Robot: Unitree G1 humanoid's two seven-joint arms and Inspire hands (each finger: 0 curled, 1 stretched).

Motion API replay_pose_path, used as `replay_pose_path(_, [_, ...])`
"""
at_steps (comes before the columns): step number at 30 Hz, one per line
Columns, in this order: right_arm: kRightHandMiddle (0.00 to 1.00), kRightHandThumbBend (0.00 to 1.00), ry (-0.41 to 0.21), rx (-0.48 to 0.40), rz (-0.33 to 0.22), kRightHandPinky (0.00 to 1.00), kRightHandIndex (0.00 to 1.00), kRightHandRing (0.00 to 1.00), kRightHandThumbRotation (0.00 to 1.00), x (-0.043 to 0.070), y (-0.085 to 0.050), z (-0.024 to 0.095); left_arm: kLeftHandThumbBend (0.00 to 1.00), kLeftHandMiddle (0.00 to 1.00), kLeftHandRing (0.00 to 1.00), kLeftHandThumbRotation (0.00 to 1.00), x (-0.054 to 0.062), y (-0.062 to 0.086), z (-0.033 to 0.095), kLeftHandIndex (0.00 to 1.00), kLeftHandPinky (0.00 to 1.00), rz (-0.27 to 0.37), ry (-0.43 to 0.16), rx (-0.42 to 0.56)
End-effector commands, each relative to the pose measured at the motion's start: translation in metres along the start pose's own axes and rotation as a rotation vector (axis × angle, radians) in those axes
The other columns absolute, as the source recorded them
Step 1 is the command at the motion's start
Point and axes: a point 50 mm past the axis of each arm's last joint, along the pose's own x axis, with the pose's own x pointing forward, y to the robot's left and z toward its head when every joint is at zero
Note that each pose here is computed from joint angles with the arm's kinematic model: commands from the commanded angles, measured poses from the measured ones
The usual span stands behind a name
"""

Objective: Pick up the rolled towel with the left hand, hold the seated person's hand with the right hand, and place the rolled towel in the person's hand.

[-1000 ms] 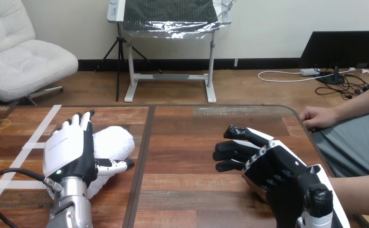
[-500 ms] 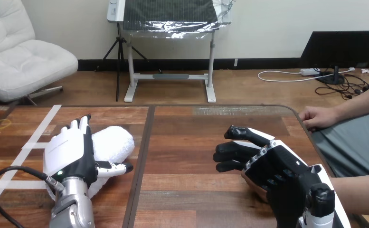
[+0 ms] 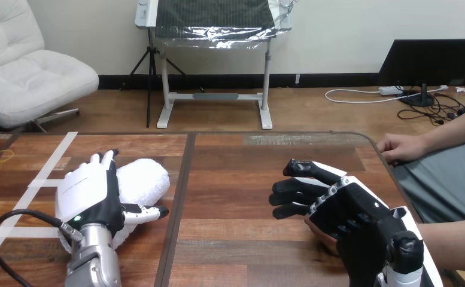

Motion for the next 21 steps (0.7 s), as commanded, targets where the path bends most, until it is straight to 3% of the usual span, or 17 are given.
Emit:
replay_pose_path(1, [0.69, 0.82, -0.107, -0.006, 0.002, 0.6, 0.74, 0.67, 1.0, 0.012, -0.001, 0.011, 1.0, 0.96, 0.95, 0.36, 0.015, 0.019, 0.022, 0.91, 1.0, 0.086, -0.076, 0.016])
replay_pose_path(21, [0.68, 0.83, -0.125, -0.002, 0.001, 0.58, 0.72, 0.66, 1.0, 0.014, -0.002, 0.013, 0.99, 0.96, 0.95, 0.32, 0.025, 0.016, 0.026, 0.91, 1.0, 0.031, -0.06, 0.049])
